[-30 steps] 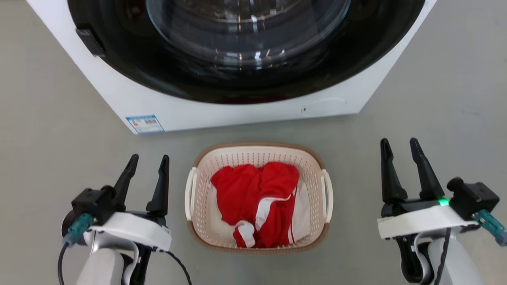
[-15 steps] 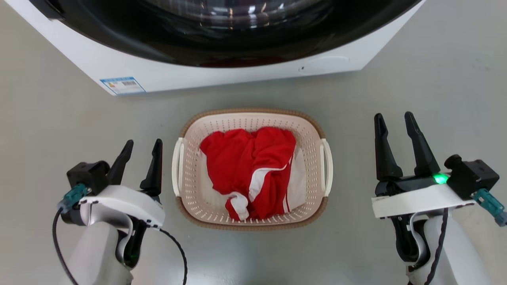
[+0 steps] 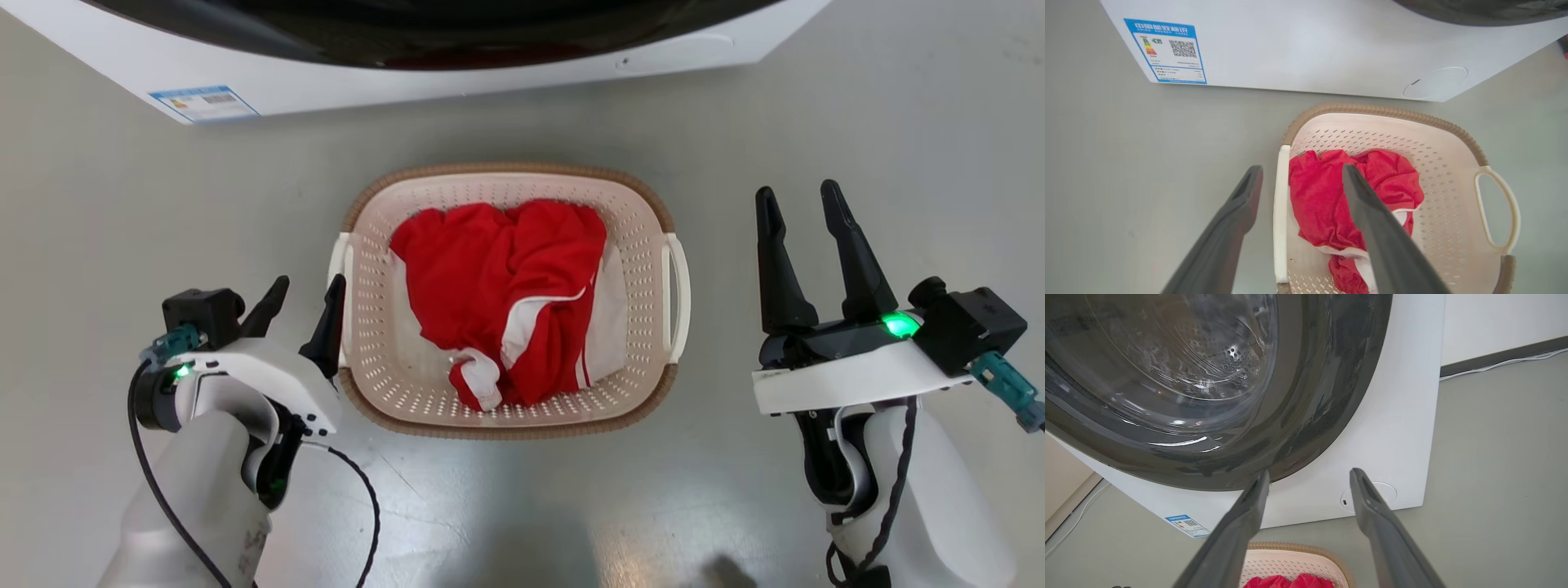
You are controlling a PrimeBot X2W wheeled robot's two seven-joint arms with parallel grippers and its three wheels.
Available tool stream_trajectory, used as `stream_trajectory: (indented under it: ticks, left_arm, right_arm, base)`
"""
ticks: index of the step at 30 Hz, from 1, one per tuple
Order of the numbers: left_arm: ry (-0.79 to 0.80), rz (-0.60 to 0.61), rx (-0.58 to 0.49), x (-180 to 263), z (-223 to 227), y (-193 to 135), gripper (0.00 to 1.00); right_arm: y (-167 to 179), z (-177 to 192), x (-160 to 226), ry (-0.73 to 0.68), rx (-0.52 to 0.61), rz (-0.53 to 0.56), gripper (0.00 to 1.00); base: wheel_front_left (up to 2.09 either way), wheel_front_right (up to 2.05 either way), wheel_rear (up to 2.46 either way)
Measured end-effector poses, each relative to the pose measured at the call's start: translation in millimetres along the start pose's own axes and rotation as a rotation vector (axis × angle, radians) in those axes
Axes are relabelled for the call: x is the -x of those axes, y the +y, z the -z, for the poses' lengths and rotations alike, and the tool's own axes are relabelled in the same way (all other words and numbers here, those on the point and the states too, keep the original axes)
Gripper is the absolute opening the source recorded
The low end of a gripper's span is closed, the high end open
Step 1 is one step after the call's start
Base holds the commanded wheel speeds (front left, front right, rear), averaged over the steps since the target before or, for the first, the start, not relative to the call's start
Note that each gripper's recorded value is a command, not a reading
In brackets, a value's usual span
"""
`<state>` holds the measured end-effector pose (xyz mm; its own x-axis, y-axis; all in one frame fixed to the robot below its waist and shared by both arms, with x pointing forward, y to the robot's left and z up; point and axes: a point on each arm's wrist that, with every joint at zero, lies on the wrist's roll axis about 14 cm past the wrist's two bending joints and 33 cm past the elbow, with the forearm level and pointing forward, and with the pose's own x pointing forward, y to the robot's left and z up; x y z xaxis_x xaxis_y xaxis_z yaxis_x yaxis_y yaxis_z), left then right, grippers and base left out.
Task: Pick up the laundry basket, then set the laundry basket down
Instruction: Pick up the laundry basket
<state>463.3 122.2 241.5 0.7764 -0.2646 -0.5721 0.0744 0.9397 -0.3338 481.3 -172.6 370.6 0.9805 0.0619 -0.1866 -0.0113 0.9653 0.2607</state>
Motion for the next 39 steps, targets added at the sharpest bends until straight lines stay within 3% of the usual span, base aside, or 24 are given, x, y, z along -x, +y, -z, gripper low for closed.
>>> stream_trajectory:
  ticks: [17,37,39]
  left_arm:
    - [0.234,-0.038,0.029,-44.0,62.3,27.2,1.00]
    - [0.424,0.040,-0.048,-62.7,96.4,19.7,1.00]
    - [0.426,0.034,-0.049,-64.7,95.8,22.7,0.78]
  right_arm:
    - [-26.3,34.9,-9.8,0.071,0.012,0.052,1.00]
    - [-33.3,47.2,-13.7,0.095,0.010,0.061,1.00]
    - [-34.2,47.8,-13.8,0.096,0.011,0.063,1.00]
  base:
    - [0.00,0.00,0.00]
    - [0.00,0.00,0.00]
    - [0.00,0.00,0.00]
